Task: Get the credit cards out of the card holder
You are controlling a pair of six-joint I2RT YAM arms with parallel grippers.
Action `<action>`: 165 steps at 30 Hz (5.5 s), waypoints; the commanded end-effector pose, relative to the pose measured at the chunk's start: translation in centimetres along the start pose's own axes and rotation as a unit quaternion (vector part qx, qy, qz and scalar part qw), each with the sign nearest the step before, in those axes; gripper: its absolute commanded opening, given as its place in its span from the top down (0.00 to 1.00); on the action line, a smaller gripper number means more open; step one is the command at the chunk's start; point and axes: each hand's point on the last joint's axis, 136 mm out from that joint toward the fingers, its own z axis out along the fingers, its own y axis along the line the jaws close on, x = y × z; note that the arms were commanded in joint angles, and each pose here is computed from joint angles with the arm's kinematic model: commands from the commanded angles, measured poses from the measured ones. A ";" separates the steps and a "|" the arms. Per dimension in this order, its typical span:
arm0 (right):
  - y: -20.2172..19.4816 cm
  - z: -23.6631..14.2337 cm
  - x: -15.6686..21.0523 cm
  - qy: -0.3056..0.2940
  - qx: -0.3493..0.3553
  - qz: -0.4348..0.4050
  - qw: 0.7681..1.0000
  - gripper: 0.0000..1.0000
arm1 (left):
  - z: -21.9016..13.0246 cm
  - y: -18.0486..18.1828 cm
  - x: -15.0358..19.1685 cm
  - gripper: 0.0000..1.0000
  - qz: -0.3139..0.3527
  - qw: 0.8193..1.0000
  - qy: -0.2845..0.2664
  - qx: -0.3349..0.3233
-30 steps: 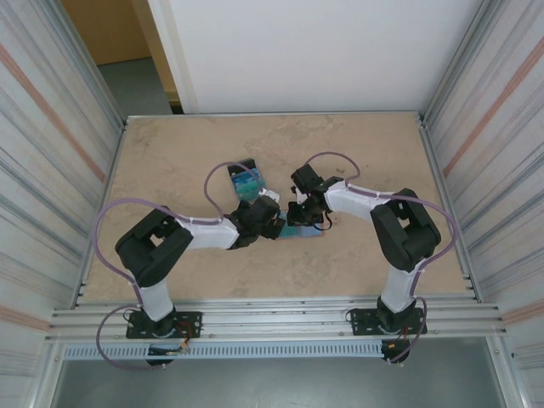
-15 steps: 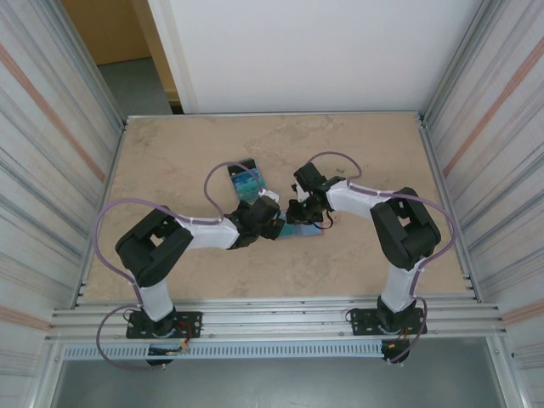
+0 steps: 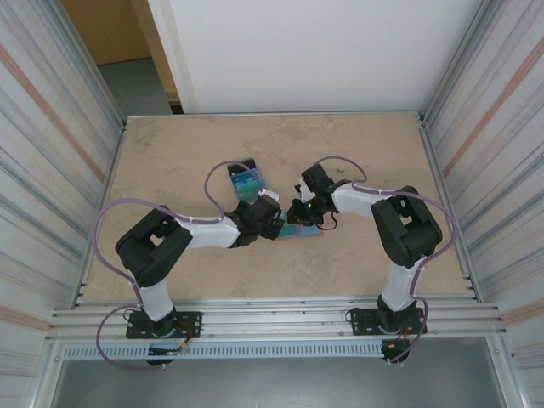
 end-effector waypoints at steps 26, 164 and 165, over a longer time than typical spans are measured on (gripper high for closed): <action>-1.5 -3.0 -0.1 -0.035 -0.080 0.052 0.995 1.00 | -0.1 1.2 2.8 0.01 0.030 0.998 0.051 -0.036; 1.1 -2.7 -0.1 -0.017 -0.218 0.059 0.974 0.88 | 0.3 -0.4 2.2 0.01 0.064 0.996 0.066 -0.005; 0.9 -2.9 -0.2 -0.019 -0.217 0.061 0.974 0.87 | 0.3 -0.4 2.2 0.01 0.065 0.996 0.067 -0.006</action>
